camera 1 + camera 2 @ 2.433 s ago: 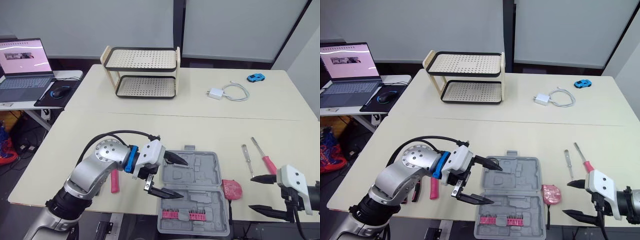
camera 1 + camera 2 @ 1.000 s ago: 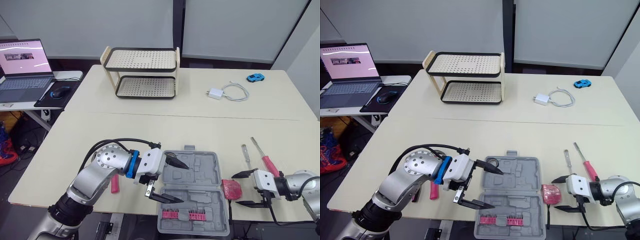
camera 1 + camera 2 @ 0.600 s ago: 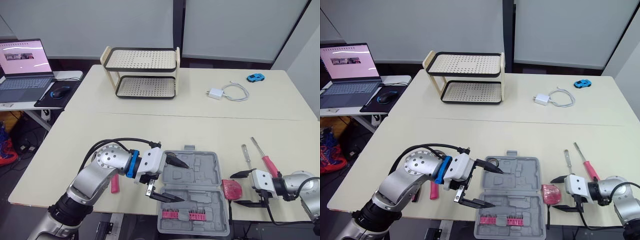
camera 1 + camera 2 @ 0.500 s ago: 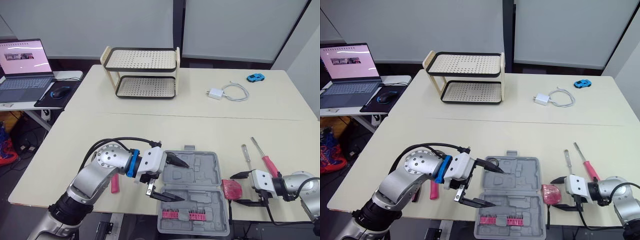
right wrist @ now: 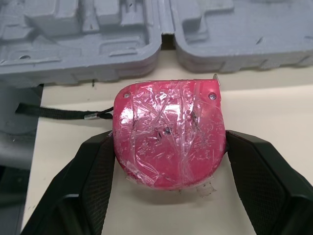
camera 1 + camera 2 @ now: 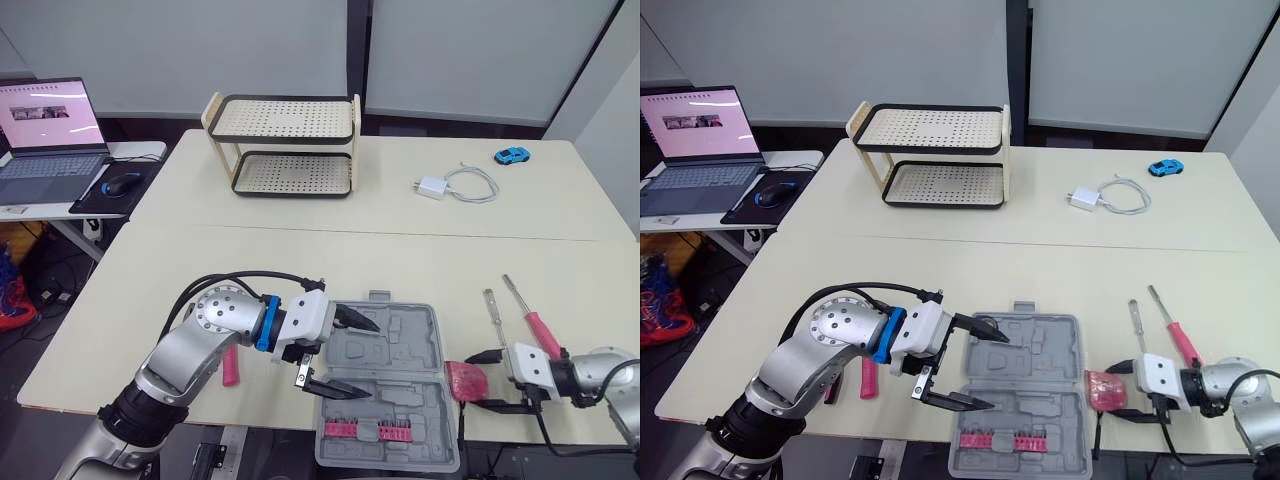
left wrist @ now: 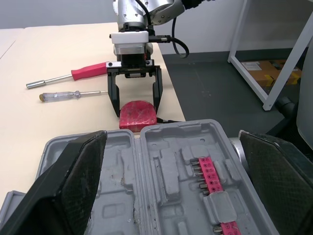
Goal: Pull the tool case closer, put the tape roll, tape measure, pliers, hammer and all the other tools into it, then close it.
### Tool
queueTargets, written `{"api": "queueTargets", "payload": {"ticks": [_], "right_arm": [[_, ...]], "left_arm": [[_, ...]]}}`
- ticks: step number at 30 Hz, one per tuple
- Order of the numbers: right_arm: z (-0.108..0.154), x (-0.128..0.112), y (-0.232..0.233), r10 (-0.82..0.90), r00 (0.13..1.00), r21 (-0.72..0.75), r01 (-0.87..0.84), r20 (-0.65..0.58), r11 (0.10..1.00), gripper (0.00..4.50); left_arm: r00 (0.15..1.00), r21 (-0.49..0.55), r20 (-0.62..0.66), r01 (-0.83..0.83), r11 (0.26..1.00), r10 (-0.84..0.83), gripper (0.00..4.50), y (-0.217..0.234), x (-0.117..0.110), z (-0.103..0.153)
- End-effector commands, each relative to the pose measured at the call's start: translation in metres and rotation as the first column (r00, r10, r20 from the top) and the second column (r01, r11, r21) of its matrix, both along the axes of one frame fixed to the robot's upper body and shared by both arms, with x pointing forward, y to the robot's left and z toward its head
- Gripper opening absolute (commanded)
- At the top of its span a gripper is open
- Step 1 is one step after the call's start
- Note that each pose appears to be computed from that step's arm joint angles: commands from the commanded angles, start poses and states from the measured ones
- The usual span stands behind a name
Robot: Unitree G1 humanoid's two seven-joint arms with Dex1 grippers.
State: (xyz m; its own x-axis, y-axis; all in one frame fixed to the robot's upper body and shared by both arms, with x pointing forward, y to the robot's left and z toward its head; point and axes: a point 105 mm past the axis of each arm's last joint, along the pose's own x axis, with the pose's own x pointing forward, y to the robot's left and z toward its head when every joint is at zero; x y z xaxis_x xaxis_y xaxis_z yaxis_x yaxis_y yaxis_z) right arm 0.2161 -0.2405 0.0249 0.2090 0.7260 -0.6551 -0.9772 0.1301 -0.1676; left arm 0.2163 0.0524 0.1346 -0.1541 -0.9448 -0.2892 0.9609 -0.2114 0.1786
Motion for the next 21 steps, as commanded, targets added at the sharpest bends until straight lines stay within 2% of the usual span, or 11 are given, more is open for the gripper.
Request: {"api": "queueTargets", "payload": {"ticks": [1,7,11,16,21], "right_arm": [[0.03,0.009,-0.005,-0.008,0.997,-0.02,0.01,0.071,1.0,3.21],[0.067,0.018,-0.002,-0.047,0.997,-0.127,0.055,0.059,0.99,3.21],[0.097,0.035,0.021,-0.085,0.992,-0.149,0.098,0.095,0.984,3.21],[0.113,0.044,0.046,-0.04,0.991,-0.18,0.063,0.129,0.982,3.21],[0.113,0.052,0.058,-0.013,0.99,-0.27,0.052,0.143,0.961,3.21]], "left_arm": [[0.999,-0.067,0.046,0.007,0.998,-0.004,4.5,0.0,0.0,0.014],[0.988,-0.139,0.07,-0.127,0.982,0.137,4.5,0.014,0.012,0.016],[0.974,-0.136,-0.038,-0.225,0.965,0.222,4.5,0.024,0.011,0.014],[0.945,-0.154,-0.037,-0.328,0.932,0.326,4.5,0.029,0.016,0.013],[0.92,-0.178,-0.049,-0.392,0.903,0.39,4.5,0.029,0.016,0.015]]}}
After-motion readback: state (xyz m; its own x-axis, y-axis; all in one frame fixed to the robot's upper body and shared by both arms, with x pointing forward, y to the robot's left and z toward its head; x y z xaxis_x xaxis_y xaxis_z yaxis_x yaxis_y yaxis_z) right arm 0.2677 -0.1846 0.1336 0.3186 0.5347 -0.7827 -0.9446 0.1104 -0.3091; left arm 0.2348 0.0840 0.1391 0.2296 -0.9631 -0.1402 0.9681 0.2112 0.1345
